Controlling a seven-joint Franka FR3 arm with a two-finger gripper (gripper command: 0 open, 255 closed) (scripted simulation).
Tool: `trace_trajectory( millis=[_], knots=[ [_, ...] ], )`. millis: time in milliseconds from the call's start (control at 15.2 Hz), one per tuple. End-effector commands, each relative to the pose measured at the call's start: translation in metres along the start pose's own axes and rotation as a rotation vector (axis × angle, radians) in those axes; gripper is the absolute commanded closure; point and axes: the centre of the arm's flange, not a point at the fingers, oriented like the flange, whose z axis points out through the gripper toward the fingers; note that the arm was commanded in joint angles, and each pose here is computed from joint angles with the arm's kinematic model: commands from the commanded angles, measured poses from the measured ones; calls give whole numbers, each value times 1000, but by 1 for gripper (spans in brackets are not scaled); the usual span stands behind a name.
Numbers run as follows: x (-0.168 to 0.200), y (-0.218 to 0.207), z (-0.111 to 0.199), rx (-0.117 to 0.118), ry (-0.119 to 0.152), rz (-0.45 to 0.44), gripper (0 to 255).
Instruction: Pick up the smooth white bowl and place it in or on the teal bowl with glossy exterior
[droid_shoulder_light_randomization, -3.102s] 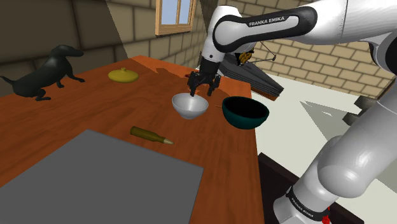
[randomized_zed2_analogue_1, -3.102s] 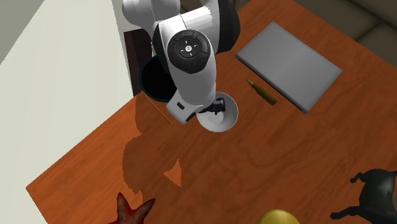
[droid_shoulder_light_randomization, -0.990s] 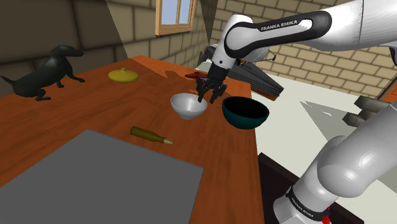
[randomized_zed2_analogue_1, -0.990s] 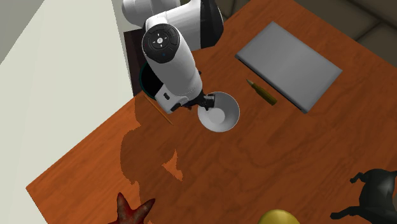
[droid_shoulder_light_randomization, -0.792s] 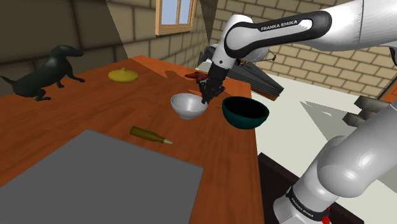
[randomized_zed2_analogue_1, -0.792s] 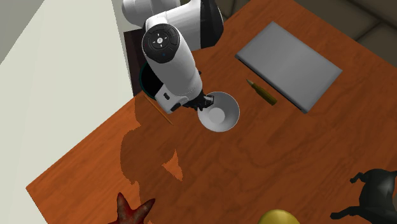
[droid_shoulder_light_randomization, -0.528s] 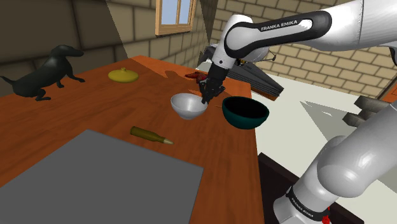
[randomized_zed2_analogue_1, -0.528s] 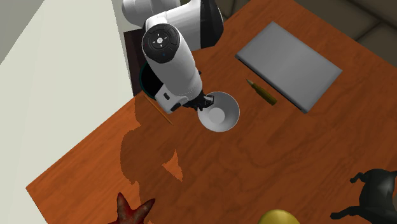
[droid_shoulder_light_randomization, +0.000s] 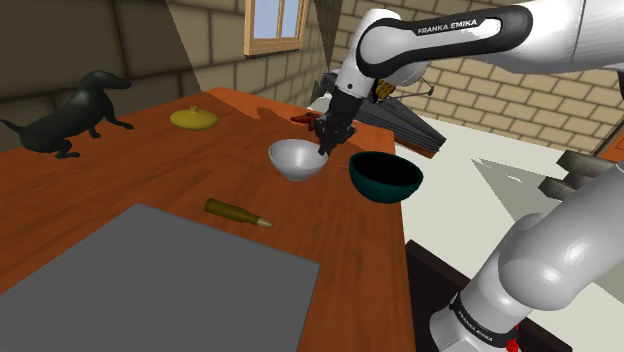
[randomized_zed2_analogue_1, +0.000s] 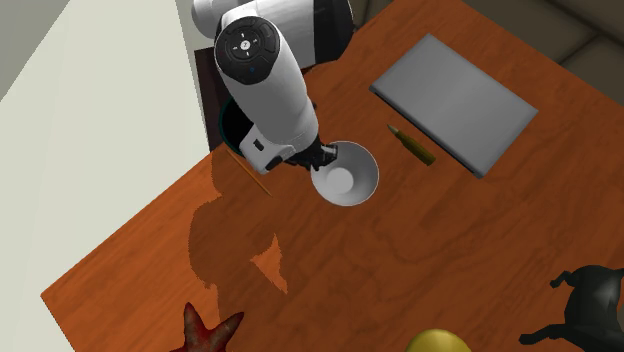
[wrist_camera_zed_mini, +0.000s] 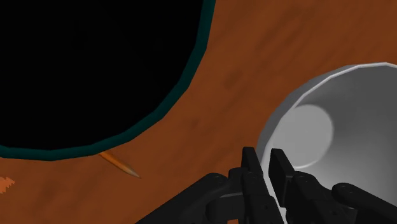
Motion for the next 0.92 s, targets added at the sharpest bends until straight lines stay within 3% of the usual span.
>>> trace_trajectory(
  millis=[0, 858],
  knots=[
    [0, -2, -11, 0, 0, 0, 255],
    [1, -15, -78, 0, 0, 0, 255]
  ],
)
